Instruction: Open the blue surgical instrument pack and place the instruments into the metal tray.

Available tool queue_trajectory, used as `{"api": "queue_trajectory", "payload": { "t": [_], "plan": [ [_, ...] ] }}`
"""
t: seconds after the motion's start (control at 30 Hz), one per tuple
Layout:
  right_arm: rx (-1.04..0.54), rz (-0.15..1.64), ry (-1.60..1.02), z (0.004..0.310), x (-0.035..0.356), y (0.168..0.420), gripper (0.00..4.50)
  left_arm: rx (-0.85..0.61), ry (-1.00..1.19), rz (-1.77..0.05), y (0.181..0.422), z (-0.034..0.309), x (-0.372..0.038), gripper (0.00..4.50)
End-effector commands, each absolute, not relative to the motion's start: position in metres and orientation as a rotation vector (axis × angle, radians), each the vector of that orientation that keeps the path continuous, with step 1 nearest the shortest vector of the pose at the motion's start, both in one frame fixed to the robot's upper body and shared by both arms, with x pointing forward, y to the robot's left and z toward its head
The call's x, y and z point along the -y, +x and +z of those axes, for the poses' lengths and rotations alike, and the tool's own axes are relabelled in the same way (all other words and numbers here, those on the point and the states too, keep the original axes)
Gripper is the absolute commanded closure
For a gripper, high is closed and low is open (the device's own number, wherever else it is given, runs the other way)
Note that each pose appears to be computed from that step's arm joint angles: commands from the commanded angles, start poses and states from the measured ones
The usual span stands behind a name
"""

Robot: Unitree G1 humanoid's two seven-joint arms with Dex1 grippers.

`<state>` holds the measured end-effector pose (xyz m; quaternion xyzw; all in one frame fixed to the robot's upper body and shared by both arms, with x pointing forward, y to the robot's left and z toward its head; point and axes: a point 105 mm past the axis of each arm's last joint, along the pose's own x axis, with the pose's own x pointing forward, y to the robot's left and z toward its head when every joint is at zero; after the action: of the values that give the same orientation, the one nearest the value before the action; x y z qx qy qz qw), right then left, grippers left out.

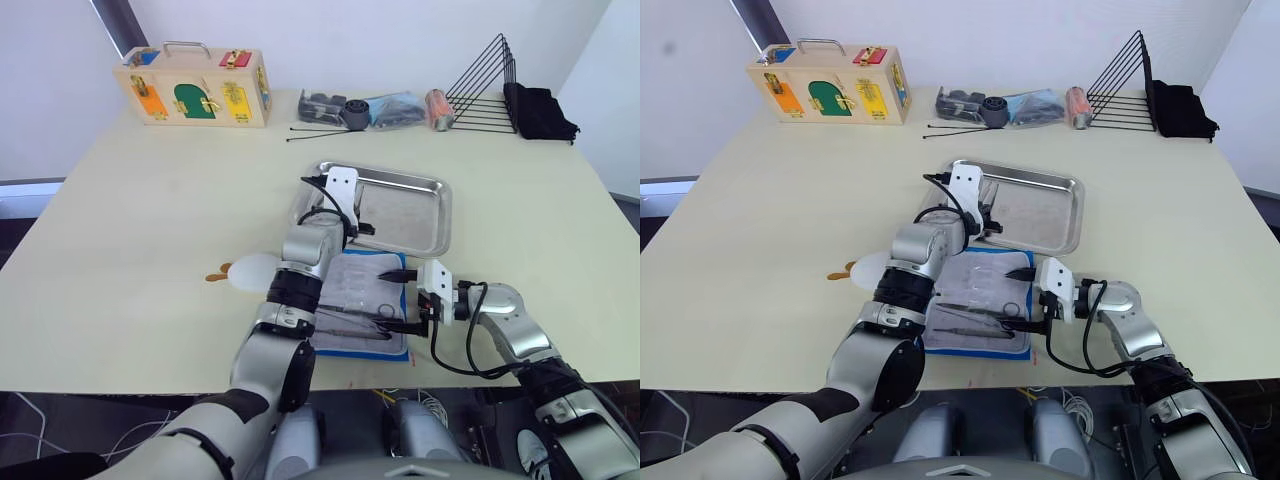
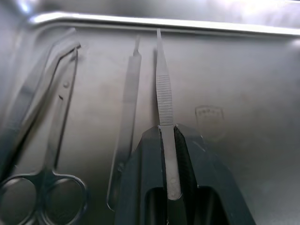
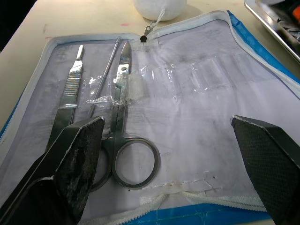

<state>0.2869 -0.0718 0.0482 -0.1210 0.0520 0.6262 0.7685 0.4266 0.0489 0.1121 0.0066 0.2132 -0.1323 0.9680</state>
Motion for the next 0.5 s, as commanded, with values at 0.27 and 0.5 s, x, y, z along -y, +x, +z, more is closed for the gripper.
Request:
{"api": "queue_trajectory", "payload": {
  "t": [0.27,0.5],
  "plan": [
    [-0.393,1.331,-0.258,-0.012,0.088,0.264,0.00,-0.410,0.019,-0.243,0.427,0.116,-0.051,2.28],
    [-0.390,1.328,-0.261,-0.011,0.088,0.266,0.00,-0.356,0.027,-0.248,0.429,0.125,-0.052,2.28]
  ]
}}
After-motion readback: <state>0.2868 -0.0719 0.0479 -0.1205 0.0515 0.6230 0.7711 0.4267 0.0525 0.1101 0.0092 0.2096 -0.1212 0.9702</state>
